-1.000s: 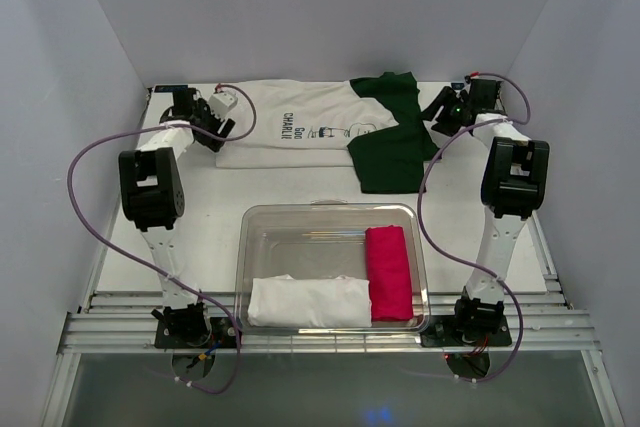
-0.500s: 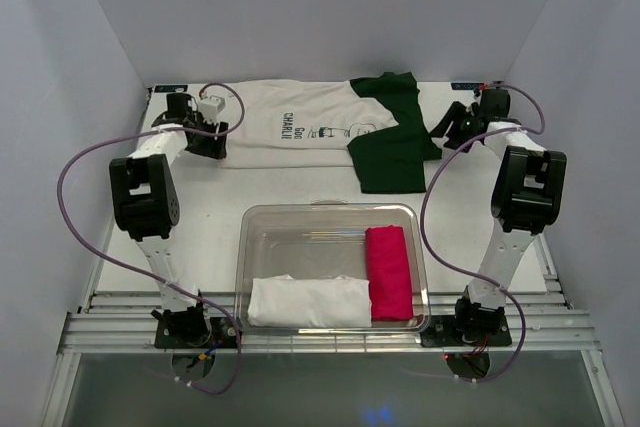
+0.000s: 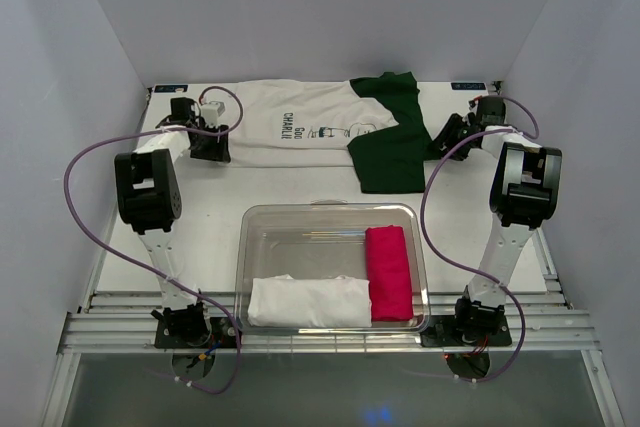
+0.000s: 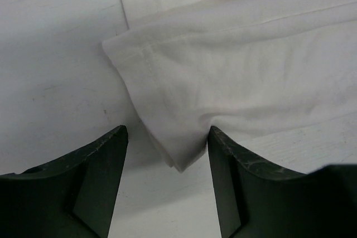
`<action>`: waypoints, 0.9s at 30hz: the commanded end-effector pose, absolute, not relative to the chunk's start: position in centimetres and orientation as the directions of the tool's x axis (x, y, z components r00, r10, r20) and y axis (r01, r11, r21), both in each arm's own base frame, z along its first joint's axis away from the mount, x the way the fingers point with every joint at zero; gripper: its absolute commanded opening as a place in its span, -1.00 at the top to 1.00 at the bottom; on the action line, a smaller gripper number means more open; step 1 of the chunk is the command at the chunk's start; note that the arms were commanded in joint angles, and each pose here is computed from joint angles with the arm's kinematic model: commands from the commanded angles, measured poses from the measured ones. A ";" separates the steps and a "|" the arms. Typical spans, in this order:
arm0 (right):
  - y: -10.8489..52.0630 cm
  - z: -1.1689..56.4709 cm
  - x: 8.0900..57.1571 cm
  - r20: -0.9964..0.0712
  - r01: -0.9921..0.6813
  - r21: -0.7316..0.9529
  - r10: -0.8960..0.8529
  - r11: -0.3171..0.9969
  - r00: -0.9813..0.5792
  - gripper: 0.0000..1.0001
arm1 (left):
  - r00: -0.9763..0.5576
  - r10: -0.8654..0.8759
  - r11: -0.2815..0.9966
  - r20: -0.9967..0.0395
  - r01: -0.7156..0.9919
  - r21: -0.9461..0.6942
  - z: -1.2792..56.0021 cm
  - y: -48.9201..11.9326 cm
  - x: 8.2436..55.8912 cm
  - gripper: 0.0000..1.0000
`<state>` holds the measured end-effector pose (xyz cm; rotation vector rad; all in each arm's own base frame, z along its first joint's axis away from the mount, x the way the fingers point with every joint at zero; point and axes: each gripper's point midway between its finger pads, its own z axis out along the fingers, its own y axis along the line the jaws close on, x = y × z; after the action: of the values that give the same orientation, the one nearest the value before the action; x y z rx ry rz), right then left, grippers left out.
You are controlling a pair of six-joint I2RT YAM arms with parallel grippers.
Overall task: Roll the t-shirts
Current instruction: Fold the T-shirt at the center of the board.
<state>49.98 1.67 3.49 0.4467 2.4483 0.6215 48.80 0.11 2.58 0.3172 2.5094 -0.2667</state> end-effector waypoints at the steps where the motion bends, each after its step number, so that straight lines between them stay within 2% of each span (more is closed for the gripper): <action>1: 1.6 2.3 49.3 -0.422 0.184 0.505 0.428 0.843 -0.799 -0.02 | -0.793 0.127 0.943 -0.596 0.282 -0.174 2.8 -0.8 49.5 -0.32; 2: 1.5 2.4 49.3 -0.426 0.184 0.504 0.428 0.844 -0.797 -0.01 | -0.793 0.127 0.942 -0.595 0.284 -0.179 2.8 -0.9 49.4 -0.26; 5: 1.4 2.5 49.3 -0.423 0.187 0.506 0.431 0.842 -0.797 0.34 | -0.796 0.126 0.936 -0.592 0.293 -0.195 2.9 -1.2 48.9 0.17; 6: 1.5 2.5 49.3 -0.420 0.184 0.511 0.431 0.840 -0.799 0.65 | -0.798 0.128 0.931 -0.590 0.301 -0.205 2.9 -1.4 48.6 0.51; 7: 1.7 2.8 49.3 -0.416 0.179 0.520 0.431 0.835 -0.801 0.78 | -0.797 0.134 0.928 -0.589 0.309 -0.207 3.2 -1.6 48.2 0.71; 8: 1.7 3.2 49.2 -0.419 0.175 0.523 0.431 0.834 -0.799 0.84 | -0.795 0.139 0.928 -0.591 0.313 -0.203 3.5 -1.5 48.1 0.93; 9: 1.7 3.4 49.0 -0.417 0.174 0.524 0.429 0.834 -0.801 0.85 | -0.793 0.147 0.931 -0.591 0.313 -0.188 3.8 -1.2 48.0 1.00; 15: 0.6 6.0 45.1 -0.447 0.181 0.482 0.418 0.858 -0.791 0.85 | -0.757 0.276 0.916 -0.592 0.393 -0.077 6.5 0.4 45.6 1.00; 21: 1.0 6.5 41.8 -0.436 0.179 0.473 0.405 0.863 -0.804 0.85 | -0.757 0.324 0.895 -0.568 0.440 -0.075 7.6 0.2 42.2 1.00; 25: 0.7 5.8 41.6 -0.427 0.197 0.455 0.407 0.868 -0.808 0.82 | -0.762 0.334 0.885 -0.555 0.456 -0.094 7.4 -0.1 41.0 1.00; 26: 0.6 5.3 41.6 -0.412 0.207 0.451 0.408 0.868 -0.815 0.67 | -0.763 0.334 0.882 -0.553 0.461 -0.104 7.2 -0.3 40.8 1.00; 27: 0.4 5.6 41.7 -0.401 0.215 0.440 0.405 0.872 -0.822 0.26 | -0.769 0.332 0.882 -0.546 0.458 -0.109 6.9 -0.3 40.6 1.00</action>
<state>41.73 1.34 5.72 0.4488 2.5175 0.5753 41.71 -0.50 6.10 0.5382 2.5300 -0.3123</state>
